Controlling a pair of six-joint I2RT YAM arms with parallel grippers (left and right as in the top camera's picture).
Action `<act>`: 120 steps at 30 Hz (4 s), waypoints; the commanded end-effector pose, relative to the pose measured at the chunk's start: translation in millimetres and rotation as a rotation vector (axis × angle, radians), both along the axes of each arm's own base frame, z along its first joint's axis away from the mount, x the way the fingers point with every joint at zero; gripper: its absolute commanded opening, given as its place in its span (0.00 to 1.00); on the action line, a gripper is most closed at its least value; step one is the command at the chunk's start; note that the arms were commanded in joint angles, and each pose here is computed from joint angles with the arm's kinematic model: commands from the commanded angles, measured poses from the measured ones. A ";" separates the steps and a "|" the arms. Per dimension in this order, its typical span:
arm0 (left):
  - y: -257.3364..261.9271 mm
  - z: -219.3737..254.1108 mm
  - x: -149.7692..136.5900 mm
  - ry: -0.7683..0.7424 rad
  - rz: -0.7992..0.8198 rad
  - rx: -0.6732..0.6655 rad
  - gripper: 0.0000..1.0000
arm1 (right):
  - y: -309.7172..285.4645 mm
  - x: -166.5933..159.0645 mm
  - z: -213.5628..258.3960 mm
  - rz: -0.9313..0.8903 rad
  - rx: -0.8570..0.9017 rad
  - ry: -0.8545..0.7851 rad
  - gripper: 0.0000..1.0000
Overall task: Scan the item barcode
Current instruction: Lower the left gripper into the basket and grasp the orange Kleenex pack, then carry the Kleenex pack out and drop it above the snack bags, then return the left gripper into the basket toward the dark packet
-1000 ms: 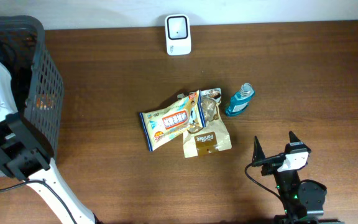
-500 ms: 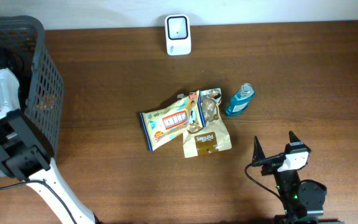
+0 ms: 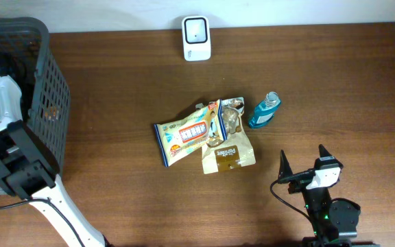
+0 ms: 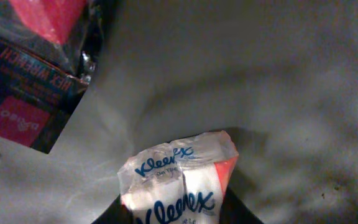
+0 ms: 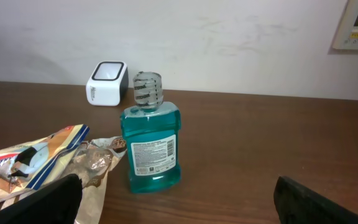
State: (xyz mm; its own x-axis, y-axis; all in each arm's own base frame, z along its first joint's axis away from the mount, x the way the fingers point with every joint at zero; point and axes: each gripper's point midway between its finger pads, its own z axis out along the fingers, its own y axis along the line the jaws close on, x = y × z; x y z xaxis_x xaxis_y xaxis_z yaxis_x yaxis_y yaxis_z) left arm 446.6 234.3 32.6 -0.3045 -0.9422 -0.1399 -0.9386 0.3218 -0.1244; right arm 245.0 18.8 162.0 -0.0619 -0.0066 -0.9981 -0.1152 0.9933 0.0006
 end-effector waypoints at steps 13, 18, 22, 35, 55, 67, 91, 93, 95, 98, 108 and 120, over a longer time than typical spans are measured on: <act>19.3 107.1 -2.3 -0.160 0.040 0.035 0.12 | -0.8 0.2 -3.5 -0.005 0.000 0.005 0.98; 21.4 185.8 -14.5 -0.293 0.052 0.112 0.11 | -0.8 0.2 -3.5 -0.005 0.000 0.005 0.98; 8.9 244.5 -32.4 -0.391 0.047 0.161 0.08 | -0.8 0.2 -3.5 -0.005 0.000 0.005 0.98; -140.8 395.3 -83.1 -0.800 -0.265 -0.010 0.14 | -0.8 0.2 -3.5 -0.005 0.000 0.005 0.98; -342.1 302.1 -65.7 -0.418 -0.867 0.093 0.15 | -0.8 0.2 -3.5 -0.005 0.000 0.005 0.98; -413.6 147.1 -36.8 -0.020 -1.035 0.030 0.19 | -0.8 0.2 -3.5 -0.005 0.000 0.005 0.98; -375.0 37.7 7.2 0.211 -1.018 0.372 0.64 | -0.8 0.2 -3.5 -0.005 0.000 0.005 0.98; -374.9 38.0 7.4 0.210 -1.018 0.374 0.80 | -0.8 0.2 -3.5 -0.005 0.000 0.005 0.98; -374.7 37.9 6.7 0.214 -1.019 0.373 0.81 | -0.8 0.2 -3.5 -0.005 0.000 0.005 0.98; -374.2 43.3 5.6 0.217 -1.020 0.373 0.81 | -0.8 0.2 -3.5 -0.005 0.000 0.005 0.98; -366.1 143.6 14.5 0.076 -0.974 0.394 0.59 | -0.8 0.2 -3.5 -0.005 0.000 0.005 0.98; -304.1 305.6 -1.3 -0.291 -1.020 0.475 0.73 | -0.8 0.2 -3.5 -0.005 0.000 0.005 0.98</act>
